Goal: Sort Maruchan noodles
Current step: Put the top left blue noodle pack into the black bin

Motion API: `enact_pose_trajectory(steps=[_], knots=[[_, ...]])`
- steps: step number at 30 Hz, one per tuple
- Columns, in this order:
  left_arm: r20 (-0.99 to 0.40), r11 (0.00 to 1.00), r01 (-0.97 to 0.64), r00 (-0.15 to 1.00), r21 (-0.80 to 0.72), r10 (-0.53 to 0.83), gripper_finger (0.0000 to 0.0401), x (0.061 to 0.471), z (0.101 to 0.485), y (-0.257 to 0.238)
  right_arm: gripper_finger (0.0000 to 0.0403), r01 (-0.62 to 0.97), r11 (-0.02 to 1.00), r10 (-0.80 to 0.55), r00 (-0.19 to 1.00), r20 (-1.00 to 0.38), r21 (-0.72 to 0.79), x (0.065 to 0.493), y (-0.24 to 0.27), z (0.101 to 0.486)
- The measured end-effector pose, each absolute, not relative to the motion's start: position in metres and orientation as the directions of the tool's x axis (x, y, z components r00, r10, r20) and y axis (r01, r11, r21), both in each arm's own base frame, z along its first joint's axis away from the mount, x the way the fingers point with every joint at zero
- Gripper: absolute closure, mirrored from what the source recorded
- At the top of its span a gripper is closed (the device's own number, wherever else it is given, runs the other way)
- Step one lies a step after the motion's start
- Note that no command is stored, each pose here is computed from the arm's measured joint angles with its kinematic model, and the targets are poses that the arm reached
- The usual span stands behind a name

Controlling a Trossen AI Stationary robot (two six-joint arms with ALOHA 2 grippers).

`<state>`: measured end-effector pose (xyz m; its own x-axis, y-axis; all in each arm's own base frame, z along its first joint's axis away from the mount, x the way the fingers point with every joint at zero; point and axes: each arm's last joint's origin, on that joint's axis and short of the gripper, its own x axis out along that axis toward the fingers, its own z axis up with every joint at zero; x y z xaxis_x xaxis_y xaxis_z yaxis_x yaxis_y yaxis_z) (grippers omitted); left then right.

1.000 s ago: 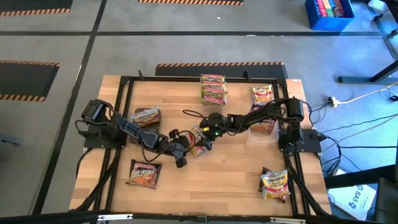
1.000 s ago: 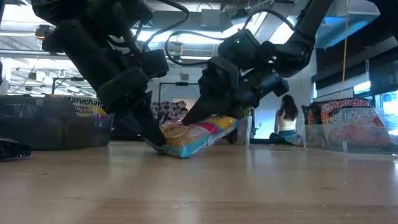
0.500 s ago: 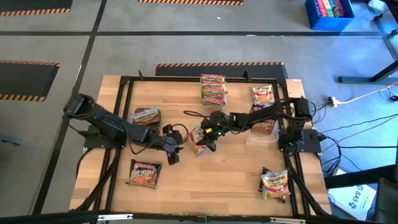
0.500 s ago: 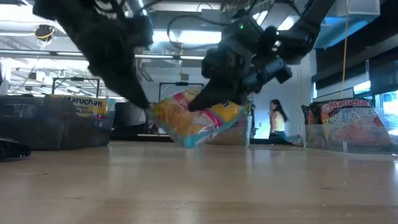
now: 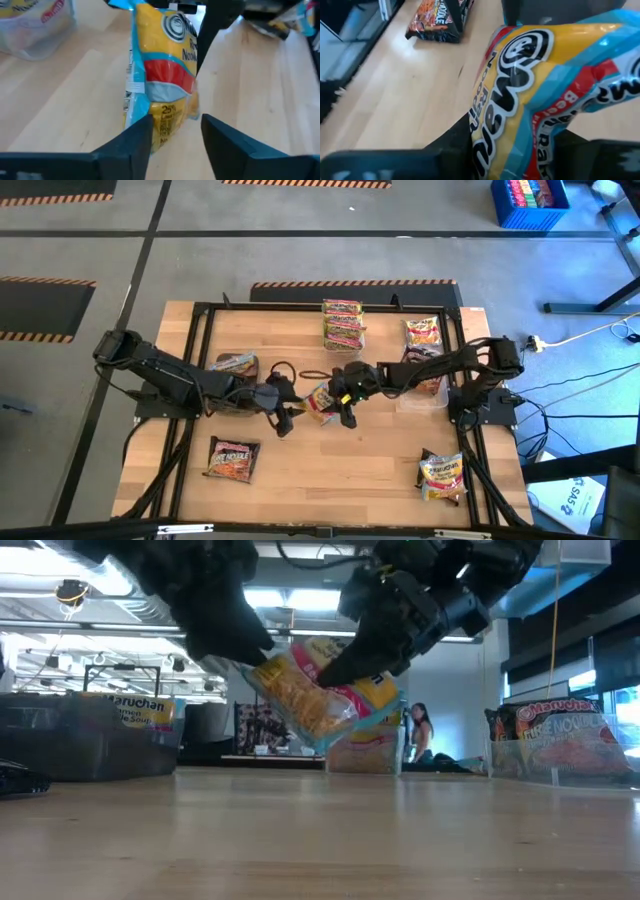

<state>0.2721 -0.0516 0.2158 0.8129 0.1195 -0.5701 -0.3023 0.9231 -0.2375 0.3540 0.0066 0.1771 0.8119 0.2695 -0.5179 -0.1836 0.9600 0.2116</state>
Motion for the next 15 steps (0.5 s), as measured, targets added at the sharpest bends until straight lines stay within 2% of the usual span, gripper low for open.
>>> enact_pose_trajectory(steps=[5,9,15], knots=[[-0.556,0.913,-0.280,0.828,-0.298,0.073,0.0177,0.279,0.225,-0.043,0.0289,-0.193,0.976,0.215,0.820,-0.531,0.098,0.351,0.021,0.182],[-0.548,0.907,-0.273,0.834,-0.321,0.057,0.0132,0.281,0.229,-0.039,0.0289,-0.207,0.976,0.214,0.819,-0.533,0.075,0.350,0.026,0.182],[-0.560,0.906,-0.270,0.827,-0.327,0.044,0.0102,0.283,0.226,-0.038,0.0289,-0.227,0.972,0.223,0.820,-0.528,0.058,0.350,0.031,0.183]])
